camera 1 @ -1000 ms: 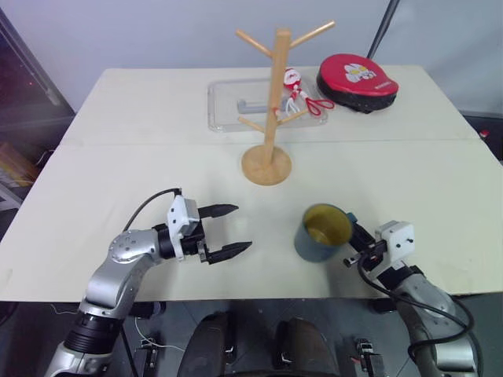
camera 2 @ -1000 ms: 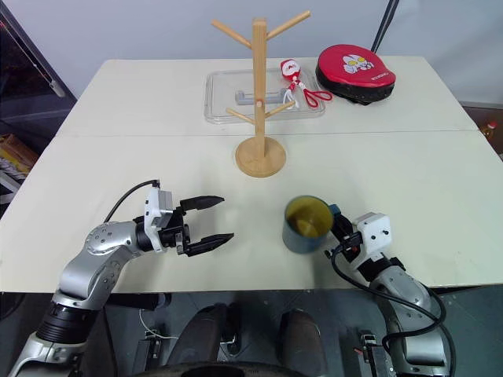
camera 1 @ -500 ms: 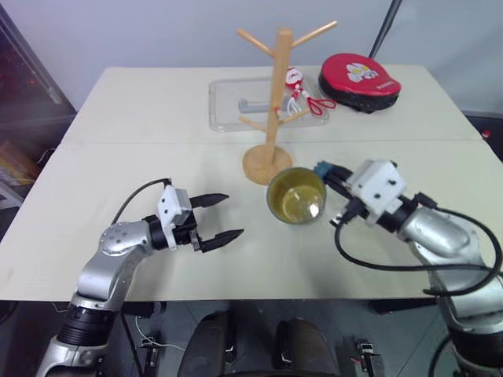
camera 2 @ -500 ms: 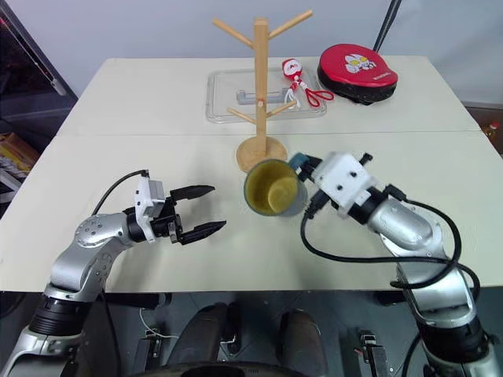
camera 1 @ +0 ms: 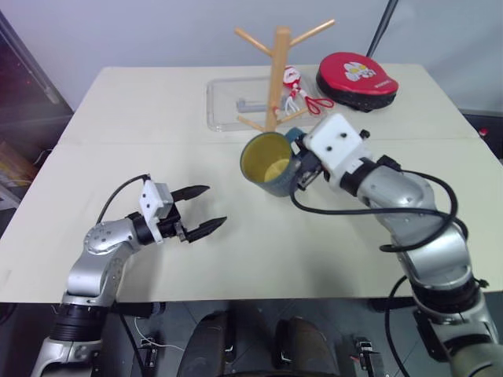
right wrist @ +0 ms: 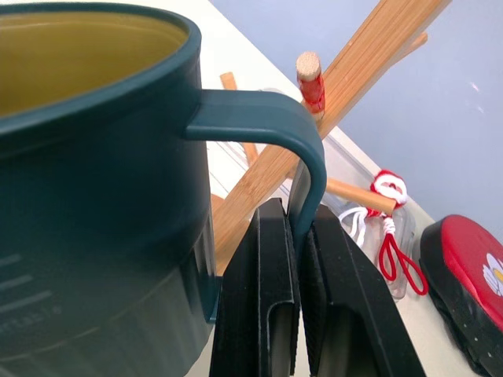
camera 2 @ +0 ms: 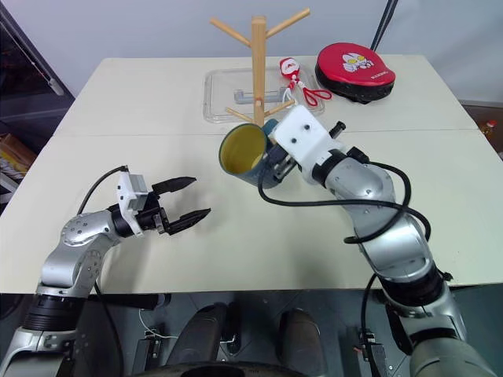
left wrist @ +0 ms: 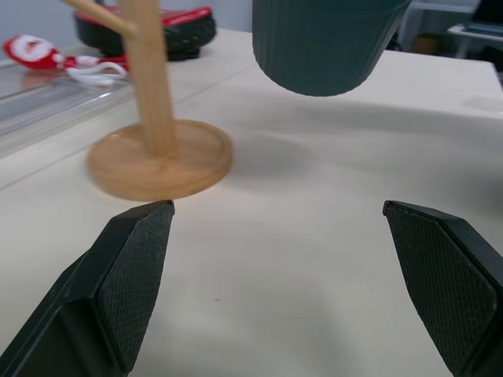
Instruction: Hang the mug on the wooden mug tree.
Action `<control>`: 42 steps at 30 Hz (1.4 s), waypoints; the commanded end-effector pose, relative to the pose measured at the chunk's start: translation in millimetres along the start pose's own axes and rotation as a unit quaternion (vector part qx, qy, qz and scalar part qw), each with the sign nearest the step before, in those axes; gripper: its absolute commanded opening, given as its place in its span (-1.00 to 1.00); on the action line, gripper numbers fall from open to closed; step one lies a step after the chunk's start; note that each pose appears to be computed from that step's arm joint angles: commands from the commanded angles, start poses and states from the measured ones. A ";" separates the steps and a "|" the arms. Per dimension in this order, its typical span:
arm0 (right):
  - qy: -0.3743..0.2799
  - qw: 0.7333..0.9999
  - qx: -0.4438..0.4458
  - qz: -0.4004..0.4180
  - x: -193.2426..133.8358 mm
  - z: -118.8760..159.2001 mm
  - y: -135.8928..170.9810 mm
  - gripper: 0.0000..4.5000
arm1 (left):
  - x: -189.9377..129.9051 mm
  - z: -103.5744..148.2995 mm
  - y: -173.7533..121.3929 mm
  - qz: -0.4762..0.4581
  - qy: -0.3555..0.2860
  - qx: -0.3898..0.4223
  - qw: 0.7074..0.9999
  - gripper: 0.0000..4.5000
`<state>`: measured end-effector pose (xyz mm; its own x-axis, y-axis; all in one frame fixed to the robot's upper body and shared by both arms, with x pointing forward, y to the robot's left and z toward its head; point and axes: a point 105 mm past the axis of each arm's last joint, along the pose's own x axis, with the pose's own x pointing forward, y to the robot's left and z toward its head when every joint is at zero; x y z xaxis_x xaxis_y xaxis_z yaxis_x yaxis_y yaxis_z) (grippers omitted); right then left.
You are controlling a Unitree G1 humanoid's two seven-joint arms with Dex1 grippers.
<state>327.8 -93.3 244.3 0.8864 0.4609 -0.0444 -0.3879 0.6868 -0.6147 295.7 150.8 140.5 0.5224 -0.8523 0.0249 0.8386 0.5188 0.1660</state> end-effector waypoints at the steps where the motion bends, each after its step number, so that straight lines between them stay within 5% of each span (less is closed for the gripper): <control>1: -0.013 1.000 0.000 -0.024 5.9 19.9 -8.1 -0.98 | -3.0 18.6 7.1 0.009 -0.027 0.025 0.999 1.00; 23: 0.010 0.998 0.042 -0.041 38.6 38.0 -19.2 -0.98 | 11.9 75.8 4.8 -0.004 -0.095 0.039 0.995 1.00; 38: 0.022 0.998 0.045 -0.027 55.8 31.2 -11.1 -0.98 | 15.4 80.7 0.7 -0.007 -0.097 0.040 0.994 1.00; 42: 0.016 0.998 0.043 -0.034 56.5 33.3 -14.2 -0.31 | 15.2 80.8 0.9 -0.006 -0.097 0.041 0.994 1.00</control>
<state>378.8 -64.3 255.8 0.9217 0.3727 -0.1075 -0.3703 0.7628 -0.5301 296.7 132.9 206.9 0.4813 -0.8589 0.1751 0.8346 0.5101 0.2079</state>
